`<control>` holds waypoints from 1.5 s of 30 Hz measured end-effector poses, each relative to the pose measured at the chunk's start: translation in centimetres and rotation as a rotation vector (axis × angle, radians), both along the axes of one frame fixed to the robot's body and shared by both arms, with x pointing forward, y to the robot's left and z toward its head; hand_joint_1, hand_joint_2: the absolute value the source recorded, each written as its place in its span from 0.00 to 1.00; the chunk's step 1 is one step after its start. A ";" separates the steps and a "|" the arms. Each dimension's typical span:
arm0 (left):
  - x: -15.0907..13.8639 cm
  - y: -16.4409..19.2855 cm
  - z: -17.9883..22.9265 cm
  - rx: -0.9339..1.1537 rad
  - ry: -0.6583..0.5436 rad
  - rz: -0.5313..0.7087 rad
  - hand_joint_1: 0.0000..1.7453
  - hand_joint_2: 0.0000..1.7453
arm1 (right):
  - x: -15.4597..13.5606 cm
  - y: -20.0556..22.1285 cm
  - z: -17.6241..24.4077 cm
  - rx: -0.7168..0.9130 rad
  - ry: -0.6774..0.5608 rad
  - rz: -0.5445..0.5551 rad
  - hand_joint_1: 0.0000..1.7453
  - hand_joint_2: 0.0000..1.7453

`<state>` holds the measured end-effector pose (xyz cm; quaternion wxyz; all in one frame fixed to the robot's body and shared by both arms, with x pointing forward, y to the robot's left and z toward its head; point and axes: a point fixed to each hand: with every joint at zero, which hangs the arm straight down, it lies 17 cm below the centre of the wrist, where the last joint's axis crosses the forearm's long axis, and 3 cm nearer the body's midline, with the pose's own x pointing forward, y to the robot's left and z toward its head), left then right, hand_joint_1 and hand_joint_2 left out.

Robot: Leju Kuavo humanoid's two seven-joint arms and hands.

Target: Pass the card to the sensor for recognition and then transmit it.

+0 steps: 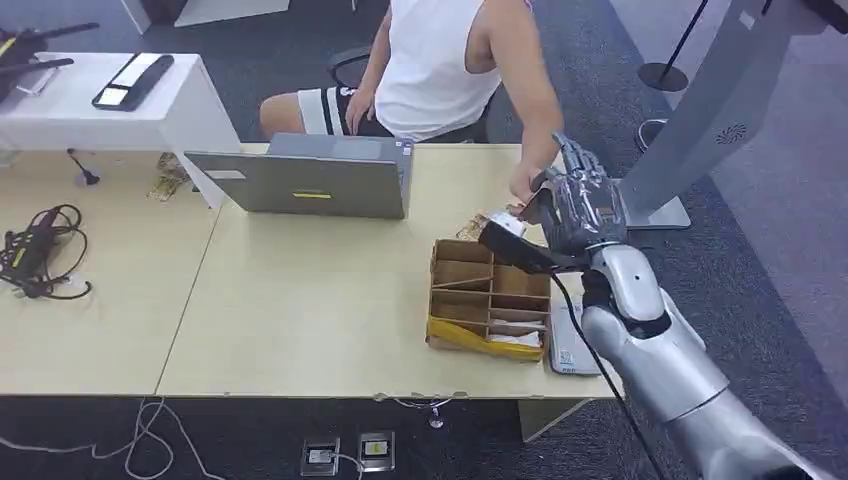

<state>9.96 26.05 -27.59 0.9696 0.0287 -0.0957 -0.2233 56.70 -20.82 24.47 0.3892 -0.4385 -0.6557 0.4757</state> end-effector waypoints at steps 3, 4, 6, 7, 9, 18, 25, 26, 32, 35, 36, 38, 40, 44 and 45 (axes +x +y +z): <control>0.0 -0.1 0.0 -0.008 0.003 -0.007 0.00 1.00 | 1.5 -0.3 0.0 -0.016 0.014 -0.016 1.00 1.00; 0.0 -0.1 0.0 -0.008 0.003 -0.007 0.00 1.00 | 2.0 -0.4 0.2 -0.016 0.017 -0.022 1.00 1.00; 0.0 -0.1 0.0 -0.007 0.003 -0.007 0.00 1.00 | 2.8 -0.8 0.1 -0.017 0.029 -0.039 0.96 1.00; 0.0 -0.1 0.0 -0.007 0.003 -0.008 0.00 1.00 | 3.2 -0.9 0.0 -0.018 0.035 -0.047 0.15 1.00; 0.0 -0.1 0.0 -0.006 0.003 -0.010 0.00 1.00 | 3.8 -1.2 -0.3 -0.017 0.047 -0.061 0.00 1.00; -0.2 0.0 0.0 -0.004 0.005 -0.016 0.00 1.00 | 4.5 -2.1 -2.5 -0.022 0.060 -0.113 0.00 1.00; -0.3 0.1 0.0 -0.001 0.011 -0.016 0.00 1.00 | 4.5 -2.6 -1.6 0.017 0.007 -0.154 0.00 1.00; -0.3 0.1 0.0 0.000 0.011 -0.016 0.00 1.00 | 4.5 -2.7 -1.4 0.021 -0.001 -0.159 0.00 1.00; -0.4 0.1 0.0 -0.001 0.012 -0.014 0.00 1.00 | 2.2 -4.7 4.8 -0.062 -0.347 -0.253 0.00 1.00; -0.7 0.1 -0.1 -0.004 0.018 0.002 0.00 1.00 | -1.4 -7.8 7.3 -0.127 -0.539 -0.320 0.00 1.00; -0.8 0.2 -0.1 -0.004 0.021 0.006 0.00 1.00 | -2.3 -9.6 7.3 -0.109 -0.546 -0.350 0.00 1.00; -1.1 0.4 -0.2 -0.002 0.027 0.017 0.00 1.00 | -4.2 -13.4 8.1 -0.063 -0.563 -0.401 0.00 1.00; -1.3 0.6 -0.2 -0.001 0.030 0.024 0.00 1.00 | -5.9 -16.2 9.0 -0.040 -0.587 -0.434 0.00 1.00; -1.3 0.7 -0.2 -0.003 0.033 0.044 0.00 1.00 | -9.8 -21.6 11.8 0.011 -0.664 -0.490 0.00 1.00; -1.4 0.7 -0.2 -0.005 0.035 0.053 0.00 1.00 | -10.7 -22.8 12.8 0.026 -0.688 -0.488 0.00 1.00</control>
